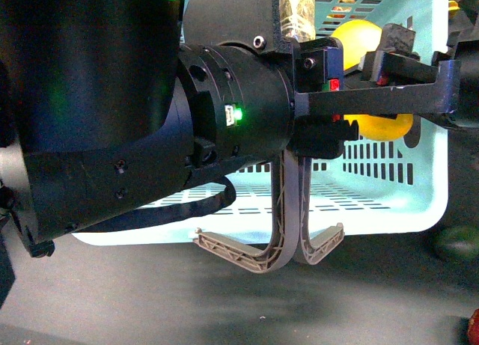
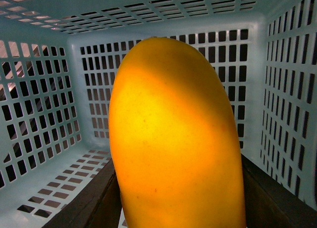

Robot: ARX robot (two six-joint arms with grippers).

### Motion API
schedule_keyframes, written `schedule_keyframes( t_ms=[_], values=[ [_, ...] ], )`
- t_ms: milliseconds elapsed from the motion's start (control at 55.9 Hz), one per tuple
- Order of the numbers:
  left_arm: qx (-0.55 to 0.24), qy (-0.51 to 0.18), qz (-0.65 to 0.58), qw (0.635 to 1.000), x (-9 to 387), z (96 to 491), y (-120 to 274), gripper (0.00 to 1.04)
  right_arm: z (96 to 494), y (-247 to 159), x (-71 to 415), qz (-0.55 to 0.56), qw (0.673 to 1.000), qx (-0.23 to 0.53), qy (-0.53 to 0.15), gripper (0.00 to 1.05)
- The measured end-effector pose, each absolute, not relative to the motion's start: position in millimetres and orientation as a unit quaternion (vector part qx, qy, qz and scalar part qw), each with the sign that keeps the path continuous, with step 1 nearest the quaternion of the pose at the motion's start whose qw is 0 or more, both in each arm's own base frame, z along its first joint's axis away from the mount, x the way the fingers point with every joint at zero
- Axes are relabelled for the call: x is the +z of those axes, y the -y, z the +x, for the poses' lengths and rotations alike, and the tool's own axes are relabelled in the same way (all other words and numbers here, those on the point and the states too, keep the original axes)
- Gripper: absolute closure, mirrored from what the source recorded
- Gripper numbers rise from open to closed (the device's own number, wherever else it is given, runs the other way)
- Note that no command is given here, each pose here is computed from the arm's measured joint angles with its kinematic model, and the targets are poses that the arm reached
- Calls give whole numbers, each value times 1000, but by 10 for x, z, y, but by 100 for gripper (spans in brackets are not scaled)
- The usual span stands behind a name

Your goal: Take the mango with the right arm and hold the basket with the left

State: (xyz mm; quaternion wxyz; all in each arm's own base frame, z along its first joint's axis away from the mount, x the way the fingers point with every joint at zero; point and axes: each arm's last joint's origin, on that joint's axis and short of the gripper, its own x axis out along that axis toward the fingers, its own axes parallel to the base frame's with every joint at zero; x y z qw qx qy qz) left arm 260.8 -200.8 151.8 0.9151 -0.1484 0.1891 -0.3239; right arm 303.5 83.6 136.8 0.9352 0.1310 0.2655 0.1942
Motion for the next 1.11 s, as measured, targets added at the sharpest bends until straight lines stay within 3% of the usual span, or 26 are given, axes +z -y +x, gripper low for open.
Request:
schedule_keyframes(
  t_ms=[54, 179, 357, 572, 751, 912, 1108],
  values=[
    [-324, -189, -148, 915, 1518, 2608, 2008, 101, 3046, -854, 1366, 132, 936, 196, -262, 48],
    [-324, -189, -148, 915, 1518, 2608, 2008, 101, 3060, -872, 1404, 139, 939, 199, -245, 26],
    [-324, -189, -148, 915, 1518, 2608, 2008, 101, 3035, -842, 1532, 151, 942, 198, -224, 6],
    [-322, -195, -152, 914, 1493, 2609, 2008, 101, 2837, -660, 1830, 162, 955, 173, -179, 8],
    [-322, -194, -150, 915, 1493, 2610, 2007, 101, 2356, -334, 2062, 164, 973, 88, -134, 8],
    [-322, -194, -150, 914, 1493, 2609, 2008, 101, 1938, -200, 2061, 134, 986, 13, -100, 8],
    [-322, -194, -150, 914, 1493, 2610, 2007, 101, 1570, -133, 1991, 133, 986, -21, -96, 8]
  ],
)
